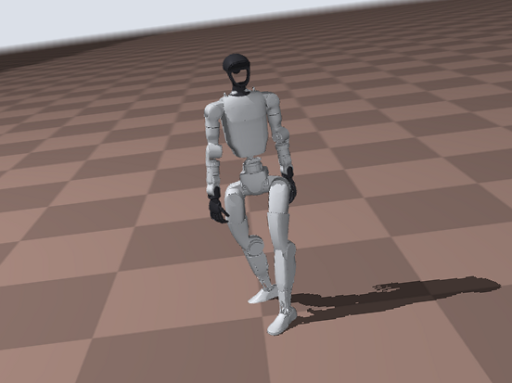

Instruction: In place motions

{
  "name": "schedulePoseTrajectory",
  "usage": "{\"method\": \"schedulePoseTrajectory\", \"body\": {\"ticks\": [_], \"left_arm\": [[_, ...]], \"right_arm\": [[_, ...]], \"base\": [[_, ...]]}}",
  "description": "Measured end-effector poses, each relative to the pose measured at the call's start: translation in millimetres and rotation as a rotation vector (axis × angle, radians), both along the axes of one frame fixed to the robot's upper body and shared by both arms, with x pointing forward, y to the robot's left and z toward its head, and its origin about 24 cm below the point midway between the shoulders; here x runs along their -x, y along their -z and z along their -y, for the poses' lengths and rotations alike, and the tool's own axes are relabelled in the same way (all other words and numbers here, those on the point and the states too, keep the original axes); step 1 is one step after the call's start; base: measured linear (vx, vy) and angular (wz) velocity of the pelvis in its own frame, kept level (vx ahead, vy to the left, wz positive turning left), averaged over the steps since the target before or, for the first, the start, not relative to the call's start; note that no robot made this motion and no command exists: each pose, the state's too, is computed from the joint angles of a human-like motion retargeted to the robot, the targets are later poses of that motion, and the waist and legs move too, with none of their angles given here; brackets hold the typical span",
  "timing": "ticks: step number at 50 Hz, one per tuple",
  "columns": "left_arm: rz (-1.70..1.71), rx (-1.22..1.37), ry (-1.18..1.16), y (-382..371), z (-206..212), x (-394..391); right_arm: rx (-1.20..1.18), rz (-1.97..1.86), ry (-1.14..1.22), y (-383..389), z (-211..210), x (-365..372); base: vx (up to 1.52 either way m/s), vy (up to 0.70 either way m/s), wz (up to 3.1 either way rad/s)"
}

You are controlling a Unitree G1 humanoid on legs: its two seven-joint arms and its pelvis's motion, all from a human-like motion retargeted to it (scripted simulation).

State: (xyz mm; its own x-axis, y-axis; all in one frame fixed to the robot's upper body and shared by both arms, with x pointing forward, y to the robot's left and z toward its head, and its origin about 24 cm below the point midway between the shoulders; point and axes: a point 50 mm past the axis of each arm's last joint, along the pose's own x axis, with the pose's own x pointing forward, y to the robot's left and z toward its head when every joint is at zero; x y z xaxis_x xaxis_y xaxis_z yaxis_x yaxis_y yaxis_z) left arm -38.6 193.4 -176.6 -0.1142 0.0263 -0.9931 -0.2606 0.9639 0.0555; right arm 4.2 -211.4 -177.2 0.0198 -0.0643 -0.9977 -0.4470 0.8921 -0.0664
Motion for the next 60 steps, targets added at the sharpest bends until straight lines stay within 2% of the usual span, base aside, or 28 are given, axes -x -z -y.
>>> {"method": "schedulePoseTrajectory", "body": {"ticks": [15, 42, 56, 60], "left_arm": [[0.022, -0.026, 0.008, -2.1, -18.8, -2.3], [0.204, 0.047, 0.013, 3.2, 0.8, -37.8], [0.149, 0.042, -0.001, 4.4, 16.6, -17.0], [0.115, -0.007, -0.074, 3.4, 17.8, -1.9]], "right_arm": [[0.000, 0.011, 0.031, -0.4, 2.5, -4.2], [0.069, -0.079, 0.004, -3.1, 14.1, 5.8], [0.072, -0.147, 0.152, -4.1, 10.0, 34.8], [0.082, -0.150, 0.114, -4.1, 11.1, 34.5]], "base": [[0.14, -0.10, -1.32], [-0.02, -0.17, -1.25], [0.00, -0.01, -0.02], [0.03, -0.01, 0.09]]}}
